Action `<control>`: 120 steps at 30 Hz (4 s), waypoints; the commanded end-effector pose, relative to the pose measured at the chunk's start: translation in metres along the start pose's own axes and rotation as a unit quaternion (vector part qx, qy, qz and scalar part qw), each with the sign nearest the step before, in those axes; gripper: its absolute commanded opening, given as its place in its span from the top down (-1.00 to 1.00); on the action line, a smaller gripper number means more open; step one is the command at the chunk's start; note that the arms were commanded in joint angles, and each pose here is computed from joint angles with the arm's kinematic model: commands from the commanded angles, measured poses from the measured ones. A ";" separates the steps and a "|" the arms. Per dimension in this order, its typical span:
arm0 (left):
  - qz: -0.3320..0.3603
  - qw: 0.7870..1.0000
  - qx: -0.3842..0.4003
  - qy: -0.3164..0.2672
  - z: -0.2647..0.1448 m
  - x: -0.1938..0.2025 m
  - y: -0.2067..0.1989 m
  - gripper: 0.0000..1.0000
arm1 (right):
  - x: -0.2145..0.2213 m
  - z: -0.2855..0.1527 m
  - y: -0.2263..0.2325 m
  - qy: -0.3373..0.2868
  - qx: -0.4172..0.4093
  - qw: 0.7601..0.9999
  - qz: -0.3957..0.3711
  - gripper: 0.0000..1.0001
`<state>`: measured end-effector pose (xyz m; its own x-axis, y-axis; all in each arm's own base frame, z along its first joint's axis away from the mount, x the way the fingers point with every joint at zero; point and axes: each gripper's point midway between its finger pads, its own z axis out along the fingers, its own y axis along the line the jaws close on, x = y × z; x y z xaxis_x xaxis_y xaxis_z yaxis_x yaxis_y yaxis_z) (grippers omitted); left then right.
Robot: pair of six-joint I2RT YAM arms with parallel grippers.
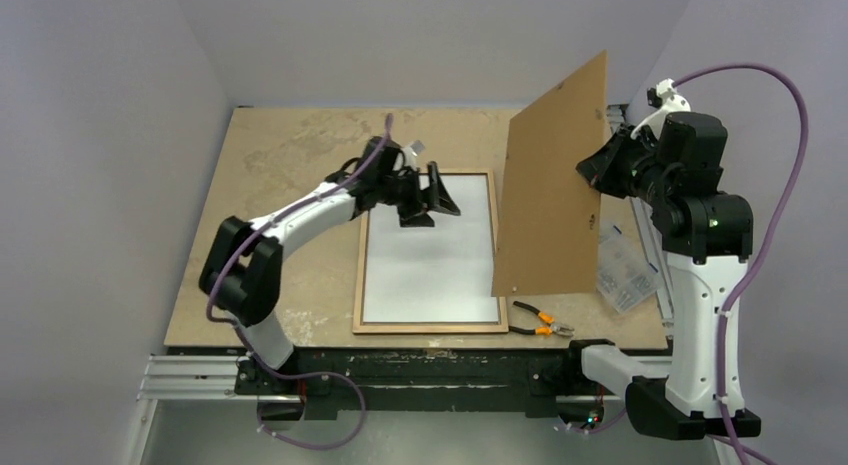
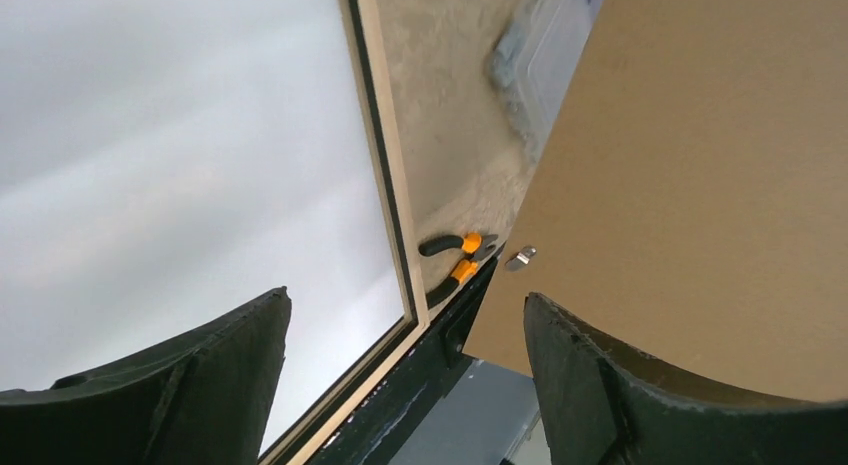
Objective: Put the photo into the frame
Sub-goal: Place the photo frame item in the photo frame.
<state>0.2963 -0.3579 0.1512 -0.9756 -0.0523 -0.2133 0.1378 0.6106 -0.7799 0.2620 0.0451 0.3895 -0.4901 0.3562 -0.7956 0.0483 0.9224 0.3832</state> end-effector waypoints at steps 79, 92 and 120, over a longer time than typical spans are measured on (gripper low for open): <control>-0.151 0.959 -0.214 -0.111 -0.121 0.064 0.212 0.19 | 0.148 0.124 0.081 0.118 -0.300 0.927 0.191 1.00; -0.158 0.956 -0.227 -0.096 -0.111 0.072 0.229 0.53 | 0.162 0.141 0.078 0.111 -0.293 0.921 0.232 1.00; -0.163 0.957 -0.230 -0.073 -0.102 0.078 0.239 0.66 | 0.180 0.180 0.071 0.135 -0.278 0.928 0.206 1.00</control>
<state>0.2430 -0.1461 0.0295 -0.9074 -0.4056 -0.1105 -0.2816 0.7817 -0.5565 0.3187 0.1953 0.1546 -0.7697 0.5584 -0.3093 0.0005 0.4850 0.8745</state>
